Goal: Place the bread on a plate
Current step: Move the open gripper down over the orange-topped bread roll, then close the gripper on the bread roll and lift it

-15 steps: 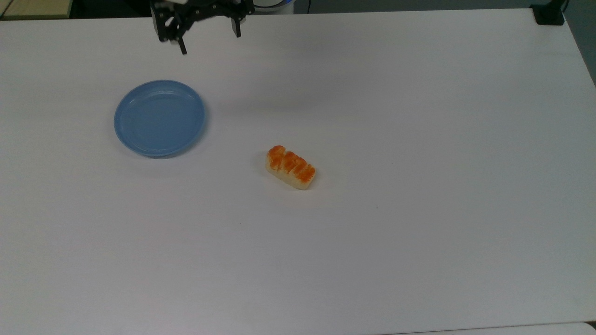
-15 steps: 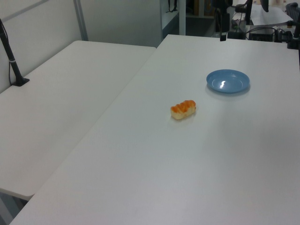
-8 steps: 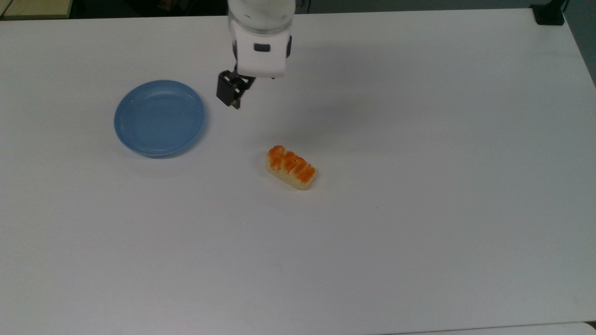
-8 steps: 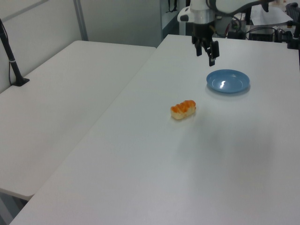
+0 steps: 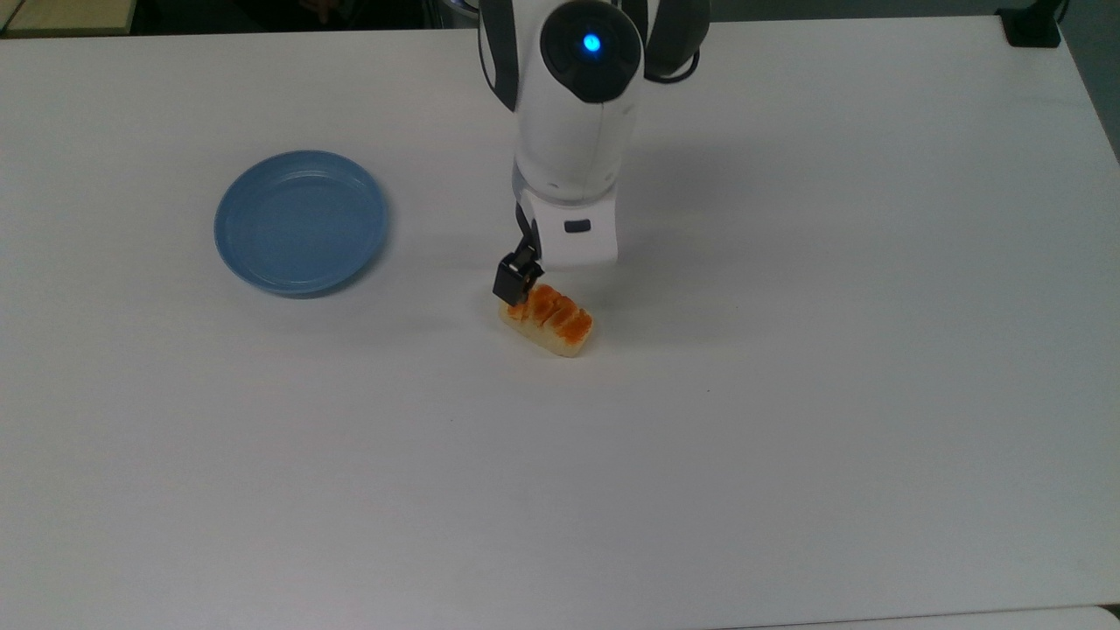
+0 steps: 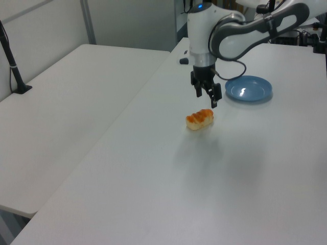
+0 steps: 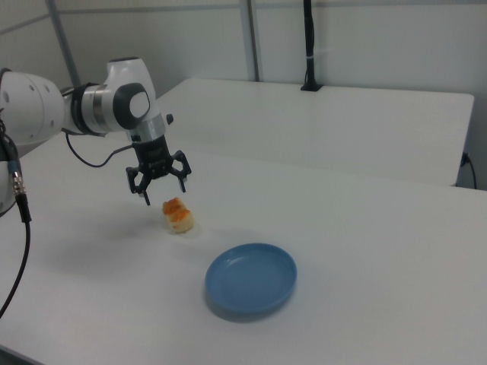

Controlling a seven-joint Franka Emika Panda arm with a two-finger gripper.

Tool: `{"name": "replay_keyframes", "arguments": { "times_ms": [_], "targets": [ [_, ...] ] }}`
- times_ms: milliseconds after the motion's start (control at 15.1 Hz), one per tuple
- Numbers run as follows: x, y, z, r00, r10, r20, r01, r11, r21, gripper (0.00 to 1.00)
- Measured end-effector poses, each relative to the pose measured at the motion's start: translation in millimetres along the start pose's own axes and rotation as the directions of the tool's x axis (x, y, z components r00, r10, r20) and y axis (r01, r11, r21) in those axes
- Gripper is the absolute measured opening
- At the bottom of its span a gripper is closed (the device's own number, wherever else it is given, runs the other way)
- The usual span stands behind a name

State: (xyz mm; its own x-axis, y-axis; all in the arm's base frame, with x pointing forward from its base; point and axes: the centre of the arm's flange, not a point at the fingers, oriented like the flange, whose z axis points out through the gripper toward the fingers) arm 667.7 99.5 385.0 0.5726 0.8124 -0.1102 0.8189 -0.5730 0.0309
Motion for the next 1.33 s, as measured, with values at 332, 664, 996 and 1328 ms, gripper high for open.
{"name": "replay_keyframes", "arguments": {
  "times_ms": [332, 664, 996, 1328],
  "targets": [
    [13, 1, 36, 0.999, -0.031, 0.023, 0.031, 1.0, -0.004, 1.0],
    [20, 3, 56, 0.999, -0.033, 0.024, 0.033, 0.999, 0.006, 1.0],
    [30, 13, 66, 1.0, -0.018, 0.014, 0.018, 1.0, 0.0, 0.93],
    [33, 15, 67, 0.999, 0.029, 0.016, -0.029, 0.999, -0.014, 0.32]
  ]
}}
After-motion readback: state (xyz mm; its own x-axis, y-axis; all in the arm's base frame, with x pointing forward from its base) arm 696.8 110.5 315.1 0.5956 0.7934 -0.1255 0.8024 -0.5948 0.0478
